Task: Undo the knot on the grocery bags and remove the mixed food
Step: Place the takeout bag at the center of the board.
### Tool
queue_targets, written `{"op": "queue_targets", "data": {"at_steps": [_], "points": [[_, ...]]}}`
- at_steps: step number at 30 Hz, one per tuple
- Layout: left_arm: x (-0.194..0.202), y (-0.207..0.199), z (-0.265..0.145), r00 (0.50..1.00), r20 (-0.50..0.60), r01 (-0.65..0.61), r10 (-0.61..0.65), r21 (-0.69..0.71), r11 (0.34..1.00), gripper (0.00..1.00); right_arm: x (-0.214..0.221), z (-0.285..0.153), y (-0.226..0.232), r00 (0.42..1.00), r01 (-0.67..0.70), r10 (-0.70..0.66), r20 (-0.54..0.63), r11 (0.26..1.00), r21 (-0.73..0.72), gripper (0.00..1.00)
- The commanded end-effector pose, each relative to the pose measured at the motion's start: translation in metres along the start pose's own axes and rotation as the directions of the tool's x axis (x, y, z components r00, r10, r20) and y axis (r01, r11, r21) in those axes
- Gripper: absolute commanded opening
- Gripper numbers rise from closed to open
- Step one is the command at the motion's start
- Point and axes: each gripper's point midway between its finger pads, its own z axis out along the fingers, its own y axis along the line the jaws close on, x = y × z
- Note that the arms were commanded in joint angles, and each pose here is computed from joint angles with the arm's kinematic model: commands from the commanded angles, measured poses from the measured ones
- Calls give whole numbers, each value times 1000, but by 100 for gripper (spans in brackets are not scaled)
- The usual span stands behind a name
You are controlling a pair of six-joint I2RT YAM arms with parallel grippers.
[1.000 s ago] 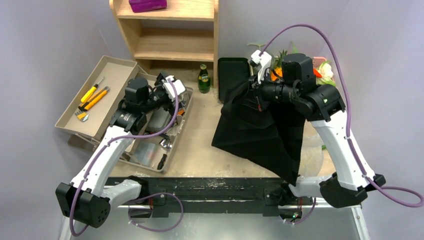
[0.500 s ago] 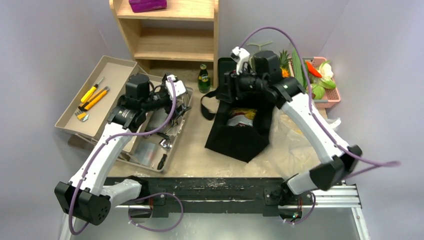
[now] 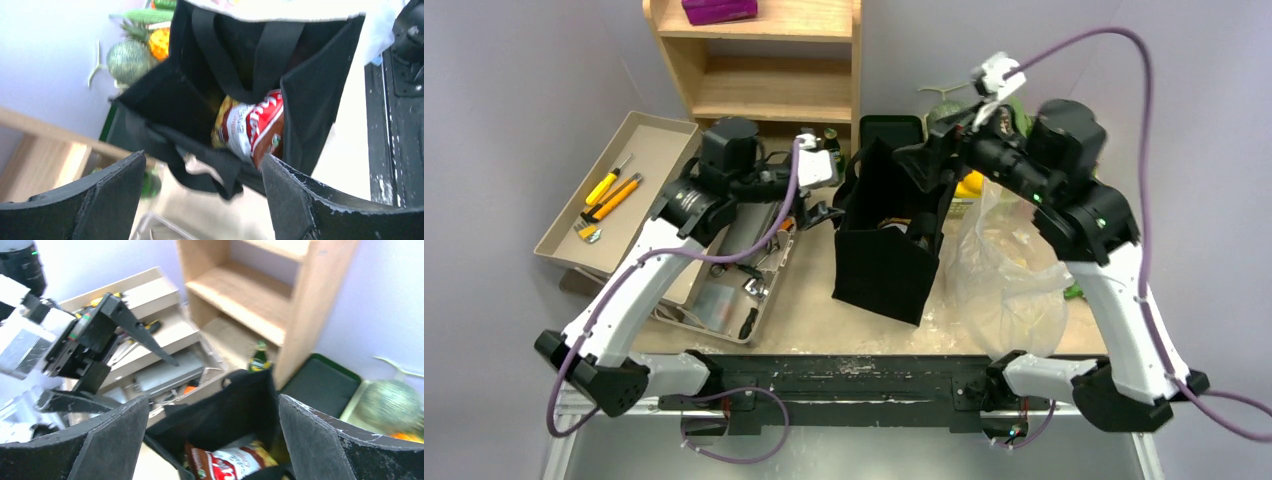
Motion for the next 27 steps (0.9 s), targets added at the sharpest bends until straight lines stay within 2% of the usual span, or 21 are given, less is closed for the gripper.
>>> {"op": "queue_targets", "data": {"at_steps": [1, 3, 6, 9, 11, 13, 16, 19, 21, 23, 25, 27], "points": [[-38, 16, 23, 1000, 19, -18, 18, -14, 1000, 83, 50, -7, -67, 985, 17, 43, -165, 938, 346, 99], [-44, 28, 41, 1000, 3, 11, -11, -34, 999, 82, 74, -4, -80, 970, 5, 95, -224, 913, 408, 99], [-43, 36, 73, 998, -55, -19, 16, -61, 998, 79, 104, 2, -97, 941, -26, 180, -286, 882, 471, 99], [-24, 22, 102, 985, -152, -86, 85, 3, 996, 66, 129, 4, -112, 902, -71, 275, -333, 855, 513, 99], [-12, 8, 112, 976, -169, -132, 139, 53, 990, 58, 146, 2, -120, 860, -123, 357, -363, 838, 532, 99], [4, -9, 110, 967, -175, -168, 187, 120, 979, 53, 160, -1, -121, 824, -178, 419, -381, 830, 528, 97], [30, -40, 96, 945, -176, -230, 277, 248, 941, 51, 181, -6, -111, 776, -228, 468, -423, 833, 503, 95], [50, -67, 75, 930, -183, -242, 318, 346, 906, 50, 190, -15, -104, 753, -244, 490, -440, 828, 505, 95], [62, -80, 66, 925, -198, -231, 323, 381, 895, 50, 182, -21, -97, 757, -254, 482, -441, 839, 481, 98], [63, -83, 62, 927, -208, -220, 313, 376, 900, 51, 161, -21, -82, 785, -281, 450, -425, 871, 403, 99], [59, -81, 65, 931, -202, -218, 303, 357, 908, 51, 131, -23, -65, 833, -300, 402, -380, 905, 302, 99], [50, -76, 72, 940, -187, -215, 286, 327, 920, 51, 98, -27, -55, 894, -283, 344, -287, 930, 234, 99]]}}
